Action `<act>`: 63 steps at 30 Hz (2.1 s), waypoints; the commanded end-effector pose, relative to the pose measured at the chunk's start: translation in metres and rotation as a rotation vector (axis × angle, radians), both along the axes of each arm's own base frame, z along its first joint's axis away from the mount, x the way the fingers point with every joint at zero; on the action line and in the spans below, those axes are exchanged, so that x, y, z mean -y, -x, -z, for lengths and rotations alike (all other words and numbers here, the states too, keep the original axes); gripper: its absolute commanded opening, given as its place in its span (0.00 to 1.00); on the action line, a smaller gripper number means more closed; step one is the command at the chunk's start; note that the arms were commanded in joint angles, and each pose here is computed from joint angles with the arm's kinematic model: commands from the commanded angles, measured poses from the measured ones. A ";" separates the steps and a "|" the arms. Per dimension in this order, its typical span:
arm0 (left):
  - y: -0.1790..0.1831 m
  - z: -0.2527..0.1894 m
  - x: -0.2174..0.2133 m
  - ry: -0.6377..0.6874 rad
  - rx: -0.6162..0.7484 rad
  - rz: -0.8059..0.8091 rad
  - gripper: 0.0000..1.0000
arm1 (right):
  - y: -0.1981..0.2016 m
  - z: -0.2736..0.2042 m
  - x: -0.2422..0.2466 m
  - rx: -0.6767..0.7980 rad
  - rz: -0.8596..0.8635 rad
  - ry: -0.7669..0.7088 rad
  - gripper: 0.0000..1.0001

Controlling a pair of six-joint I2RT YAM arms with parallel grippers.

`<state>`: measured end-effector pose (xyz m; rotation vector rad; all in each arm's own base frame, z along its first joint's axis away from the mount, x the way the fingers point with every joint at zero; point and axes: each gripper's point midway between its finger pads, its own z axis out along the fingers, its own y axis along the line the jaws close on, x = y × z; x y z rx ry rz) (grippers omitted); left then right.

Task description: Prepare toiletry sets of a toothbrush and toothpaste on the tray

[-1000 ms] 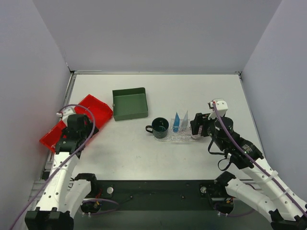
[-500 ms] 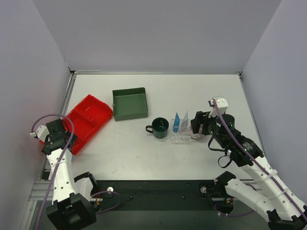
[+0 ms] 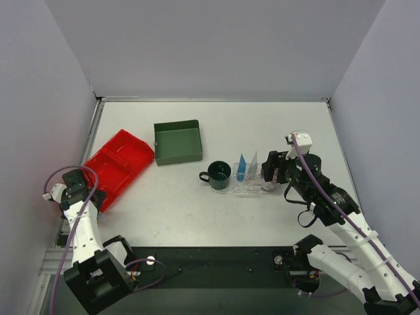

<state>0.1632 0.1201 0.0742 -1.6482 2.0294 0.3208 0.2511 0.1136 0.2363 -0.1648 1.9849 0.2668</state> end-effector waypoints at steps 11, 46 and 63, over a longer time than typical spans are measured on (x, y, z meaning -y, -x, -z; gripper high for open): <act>-0.015 0.008 0.000 0.042 0.073 -0.006 0.54 | -0.005 0.001 0.004 -0.006 0.006 0.013 0.67; -0.046 -0.076 0.012 -0.235 0.163 0.313 0.00 | -0.001 0.010 0.018 -0.007 0.040 0.019 0.67; -0.070 -0.135 0.076 -0.311 0.292 0.730 0.00 | 0.012 -0.005 0.012 -0.019 0.022 -0.071 0.67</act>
